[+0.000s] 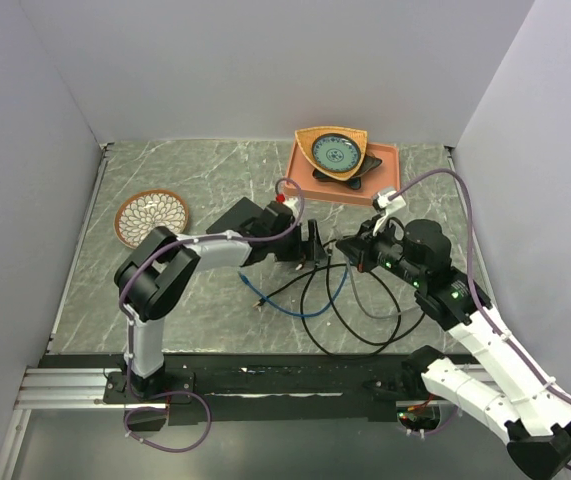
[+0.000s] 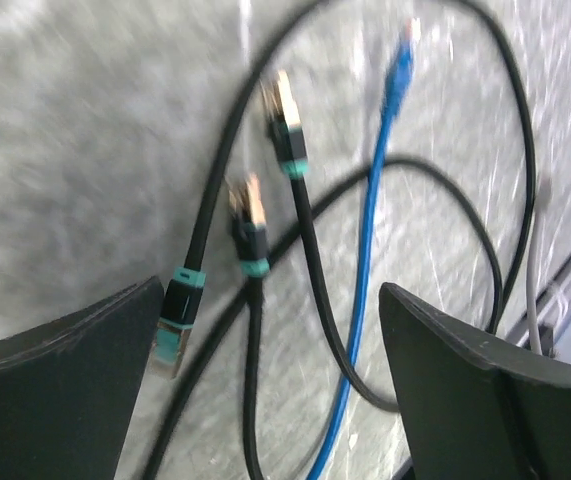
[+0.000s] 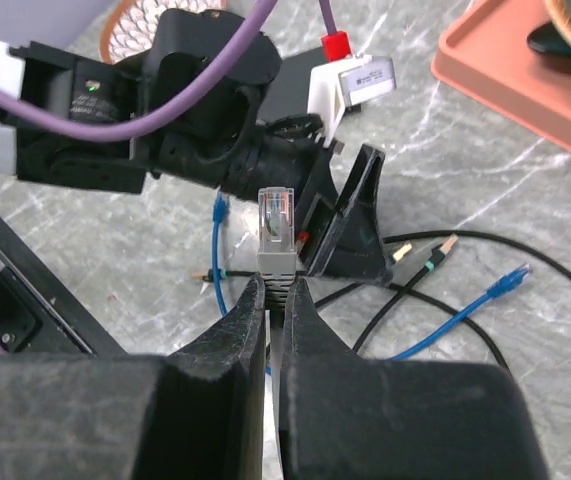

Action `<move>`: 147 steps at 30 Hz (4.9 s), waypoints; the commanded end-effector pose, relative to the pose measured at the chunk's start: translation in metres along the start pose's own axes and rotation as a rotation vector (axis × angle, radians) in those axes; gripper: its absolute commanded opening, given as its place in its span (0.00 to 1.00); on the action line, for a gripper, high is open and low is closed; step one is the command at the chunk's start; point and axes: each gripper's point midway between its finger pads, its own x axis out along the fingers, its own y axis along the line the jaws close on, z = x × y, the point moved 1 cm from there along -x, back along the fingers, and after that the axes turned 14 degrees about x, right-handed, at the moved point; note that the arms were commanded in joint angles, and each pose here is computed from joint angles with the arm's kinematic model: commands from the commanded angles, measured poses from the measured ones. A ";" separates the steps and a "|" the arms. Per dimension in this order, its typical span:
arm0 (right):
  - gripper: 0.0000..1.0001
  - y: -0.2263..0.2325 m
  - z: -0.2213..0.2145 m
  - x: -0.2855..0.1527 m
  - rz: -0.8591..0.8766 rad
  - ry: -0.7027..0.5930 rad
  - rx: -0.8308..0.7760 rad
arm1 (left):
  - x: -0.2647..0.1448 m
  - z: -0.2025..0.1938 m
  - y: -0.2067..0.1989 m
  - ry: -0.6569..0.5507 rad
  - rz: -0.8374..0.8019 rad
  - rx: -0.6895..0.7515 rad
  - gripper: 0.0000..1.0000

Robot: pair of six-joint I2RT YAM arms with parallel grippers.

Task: Insert the plug into the switch port

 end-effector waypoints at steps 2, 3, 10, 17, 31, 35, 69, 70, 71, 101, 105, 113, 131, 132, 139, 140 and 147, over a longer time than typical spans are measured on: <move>0.00 0.010 0.026 -0.008 0.019 -0.068 -0.026 | -0.035 0.090 0.015 -0.205 0.072 0.000 0.98; 0.00 0.010 0.024 -0.006 0.022 -0.061 -0.029 | -0.045 0.104 0.016 -0.234 0.076 0.008 0.98; 0.00 0.013 0.028 0.011 0.043 -0.030 -0.055 | -0.128 0.177 0.063 -0.389 0.228 0.063 0.99; 0.00 0.018 0.030 0.049 0.084 0.053 -0.062 | -0.185 0.183 0.131 -0.388 0.436 0.034 0.99; 0.00 0.019 -0.013 0.159 0.199 0.349 -0.149 | -0.139 0.125 0.213 -0.275 0.312 -0.118 0.98; 0.00 0.019 -0.040 0.197 0.203 0.424 -0.142 | -0.117 0.113 0.224 -0.278 0.282 -0.169 0.93; 0.00 -0.033 -0.174 0.275 -0.024 0.590 -0.078 | -0.104 0.078 0.234 -0.270 0.284 -0.223 0.84; 0.00 -0.034 -0.176 0.274 -0.031 0.592 -0.080 | -0.104 0.077 0.233 -0.266 0.283 -0.223 0.84; 0.00 -0.035 -0.176 0.274 -0.040 0.593 -0.083 | -0.104 0.076 0.234 -0.265 0.285 -0.224 0.84; 0.00 -0.018 -0.170 0.286 -0.009 0.639 -0.028 | -0.100 0.074 0.235 -0.241 0.278 -0.221 0.80; 0.00 -0.016 -0.170 0.291 -0.004 0.636 -0.017 | -0.100 0.075 0.235 -0.242 0.277 -0.217 0.80; 0.00 -0.014 -0.169 0.298 -0.004 0.637 -0.001 | -0.101 0.076 0.234 -0.241 0.271 -0.211 0.80; 0.00 -0.011 -0.168 0.308 -0.002 0.635 0.011 | -0.097 0.074 0.232 -0.231 0.248 -0.212 0.79; 0.00 -0.011 -0.166 0.309 -0.002 0.633 0.008 | -0.097 0.075 0.232 -0.232 0.249 -0.212 0.79; 0.00 -0.014 -0.163 0.310 -0.043 0.642 -0.006 | -0.097 0.075 0.229 -0.231 0.236 -0.211 0.79; 0.00 -0.014 -0.161 0.312 -0.047 0.639 -0.007 | -0.097 0.076 0.228 -0.232 0.229 -0.211 0.79; 0.00 -0.011 -0.158 0.311 -0.059 0.638 -0.075 | -0.098 0.078 0.223 -0.231 0.203 -0.205 0.79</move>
